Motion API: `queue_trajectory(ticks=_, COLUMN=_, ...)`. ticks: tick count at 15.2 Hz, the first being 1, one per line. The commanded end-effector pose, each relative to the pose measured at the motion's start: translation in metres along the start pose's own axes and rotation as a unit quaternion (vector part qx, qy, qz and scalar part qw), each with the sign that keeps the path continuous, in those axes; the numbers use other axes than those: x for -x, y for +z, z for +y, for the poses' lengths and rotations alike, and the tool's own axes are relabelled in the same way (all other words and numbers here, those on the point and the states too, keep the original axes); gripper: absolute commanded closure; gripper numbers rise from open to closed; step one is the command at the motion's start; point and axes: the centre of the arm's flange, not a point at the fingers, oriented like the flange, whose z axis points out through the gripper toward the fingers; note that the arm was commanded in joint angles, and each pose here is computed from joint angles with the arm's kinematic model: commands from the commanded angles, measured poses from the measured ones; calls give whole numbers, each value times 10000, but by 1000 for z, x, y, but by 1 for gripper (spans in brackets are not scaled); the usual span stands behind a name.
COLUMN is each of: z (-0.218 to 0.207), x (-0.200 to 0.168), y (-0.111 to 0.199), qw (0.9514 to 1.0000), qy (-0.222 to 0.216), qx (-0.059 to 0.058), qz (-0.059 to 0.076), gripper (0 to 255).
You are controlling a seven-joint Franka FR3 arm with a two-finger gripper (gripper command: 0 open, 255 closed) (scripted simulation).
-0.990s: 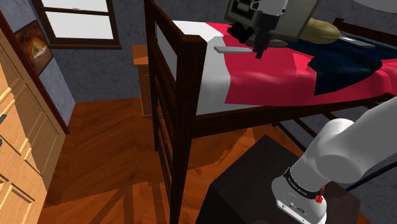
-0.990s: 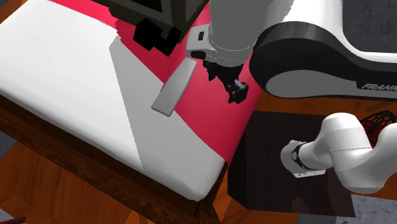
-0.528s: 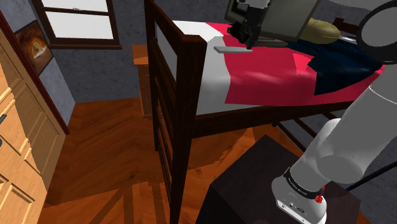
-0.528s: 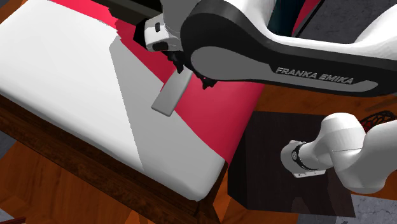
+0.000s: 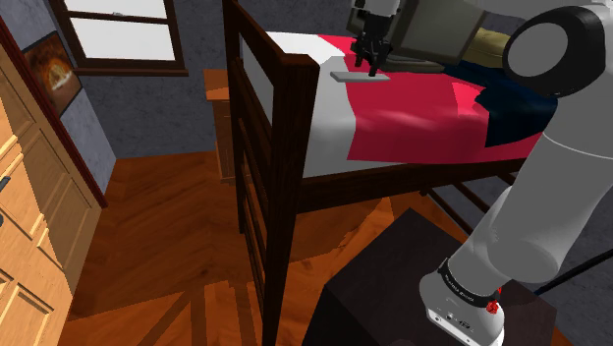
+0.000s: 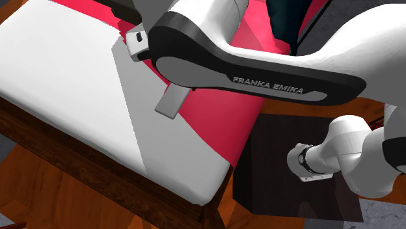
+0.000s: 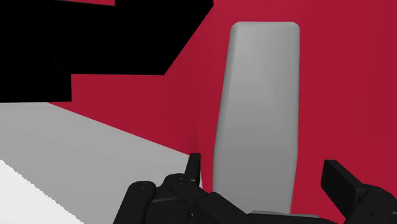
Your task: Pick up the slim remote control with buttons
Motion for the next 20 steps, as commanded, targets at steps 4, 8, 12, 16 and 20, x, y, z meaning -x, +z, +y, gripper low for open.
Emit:
queue_trajectory(ticks=4, z=1, x=-1, y=19, qw=10000, qy=-8, qx=3, qz=1, gripper=0)
queue_trajectory(ticks=8, z=1, x=-1, y=19, qw=10000, qy=-9, qx=4, qz=0, gripper=255)
queue_trajectory(ticks=12, z=1, x=-1, y=19, qw=10000, qy=-9, qx=4, qz=0, gripper=255)
queue_trajectory(ticks=16, z=1, x=-1, y=9, qw=10000, qy=-8, qx=3, qz=1, gripper=255)
queue_trajectory(ticks=20, z=1, x=-1, y=-12, qw=10000, qy=-8, qx=3, qz=1, gripper=255)
